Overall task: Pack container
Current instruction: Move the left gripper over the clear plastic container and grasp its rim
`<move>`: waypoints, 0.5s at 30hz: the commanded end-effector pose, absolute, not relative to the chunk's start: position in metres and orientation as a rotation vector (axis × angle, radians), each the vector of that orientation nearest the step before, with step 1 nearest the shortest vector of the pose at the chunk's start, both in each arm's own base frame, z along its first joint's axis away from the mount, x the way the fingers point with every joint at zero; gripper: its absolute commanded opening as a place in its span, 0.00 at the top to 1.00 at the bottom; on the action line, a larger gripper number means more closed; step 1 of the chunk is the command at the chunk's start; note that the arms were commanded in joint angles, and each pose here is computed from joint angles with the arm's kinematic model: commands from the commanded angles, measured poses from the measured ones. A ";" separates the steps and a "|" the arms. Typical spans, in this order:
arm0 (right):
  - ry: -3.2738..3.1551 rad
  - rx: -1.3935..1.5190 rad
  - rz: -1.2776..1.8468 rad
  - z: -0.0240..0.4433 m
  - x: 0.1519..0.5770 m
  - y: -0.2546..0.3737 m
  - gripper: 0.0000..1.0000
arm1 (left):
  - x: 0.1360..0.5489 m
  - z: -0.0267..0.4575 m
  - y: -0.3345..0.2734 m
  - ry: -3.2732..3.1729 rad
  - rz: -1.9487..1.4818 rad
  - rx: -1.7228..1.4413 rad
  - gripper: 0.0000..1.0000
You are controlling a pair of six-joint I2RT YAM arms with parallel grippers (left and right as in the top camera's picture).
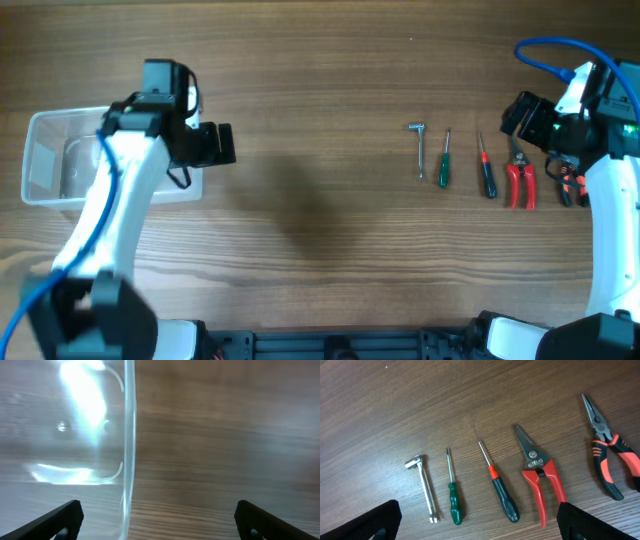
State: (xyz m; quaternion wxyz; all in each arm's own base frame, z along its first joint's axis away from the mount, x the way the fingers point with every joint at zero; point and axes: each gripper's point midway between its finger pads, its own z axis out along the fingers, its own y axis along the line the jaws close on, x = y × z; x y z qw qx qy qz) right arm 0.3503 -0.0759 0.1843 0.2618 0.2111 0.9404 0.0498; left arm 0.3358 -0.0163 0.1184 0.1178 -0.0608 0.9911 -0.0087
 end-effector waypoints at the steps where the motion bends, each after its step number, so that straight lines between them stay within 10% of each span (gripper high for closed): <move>1: 2.534 0.553 0.104 0.189 0.355 -0.081 0.00 | 0.340 0.082 -0.002 2.999 0.104 -0.124 0.05; 8: 2.535 0.553 0.104 0.189 0.355 -0.081 0.00 | 0.340 0.054 0.010 3.065 0.178 -0.153 0.14; 15: 2.529 0.552 0.103 0.190 0.356 -0.081 0.00 | 0.347 0.048 0.005 3.056 0.043 -0.194 0.66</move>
